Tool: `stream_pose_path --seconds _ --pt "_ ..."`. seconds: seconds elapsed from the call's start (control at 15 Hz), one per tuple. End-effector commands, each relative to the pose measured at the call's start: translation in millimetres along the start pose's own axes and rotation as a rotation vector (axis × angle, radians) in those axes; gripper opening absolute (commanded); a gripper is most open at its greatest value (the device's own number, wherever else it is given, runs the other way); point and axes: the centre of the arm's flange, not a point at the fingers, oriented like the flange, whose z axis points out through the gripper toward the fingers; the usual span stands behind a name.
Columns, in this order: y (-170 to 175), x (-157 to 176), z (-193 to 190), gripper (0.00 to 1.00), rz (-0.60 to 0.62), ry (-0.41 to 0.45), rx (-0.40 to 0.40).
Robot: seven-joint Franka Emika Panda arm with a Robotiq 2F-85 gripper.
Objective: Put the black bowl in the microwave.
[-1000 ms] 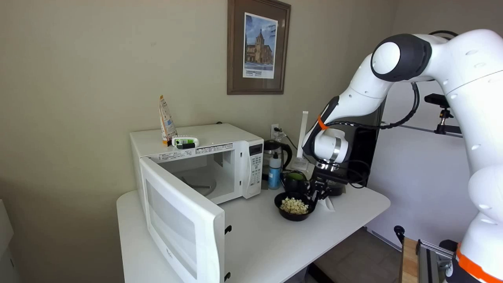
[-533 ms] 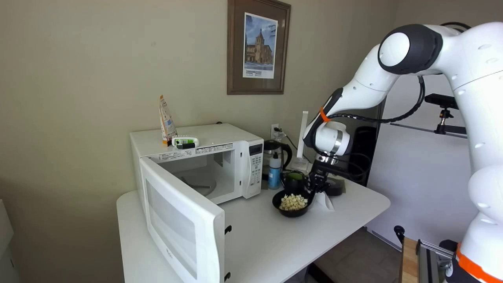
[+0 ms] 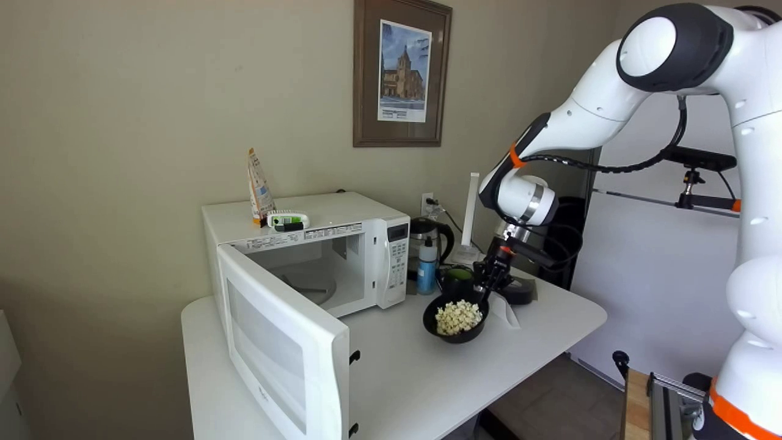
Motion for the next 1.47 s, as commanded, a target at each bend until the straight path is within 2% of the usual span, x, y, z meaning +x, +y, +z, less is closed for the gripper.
stream_pose_path --seconds 0.0,0.27,0.4,0.47,0.67,0.87,1.13,1.2,1.27,1.33,1.4 --pt "-3 -18 2 0.02 -0.081 -0.088 0.129" --pt "-33 -30 6 0.02 -0.05 -0.16 0.28" --pt "-59 -36 9 0.02 -0.021 -0.137 0.344" --pt "-74 -37 11 0.02 0.007 -0.116 0.365" --pt "-119 -41 27 0.02 0.073 0.042 0.421" --pt "-160 -48 50 0.02 0.168 0.159 0.463" --pt "-210 -60 84 0.02 0.305 0.305 0.473" --pt "-222 -63 88 0.02 0.345 0.33 0.465" --pt "-206 -59 73 0.02 0.3 0.268 0.462" --pt "-215 -63 77 0.07 0.296 0.27 0.455" --pt "-217 -64 78 0.07 0.29 0.267 0.453"
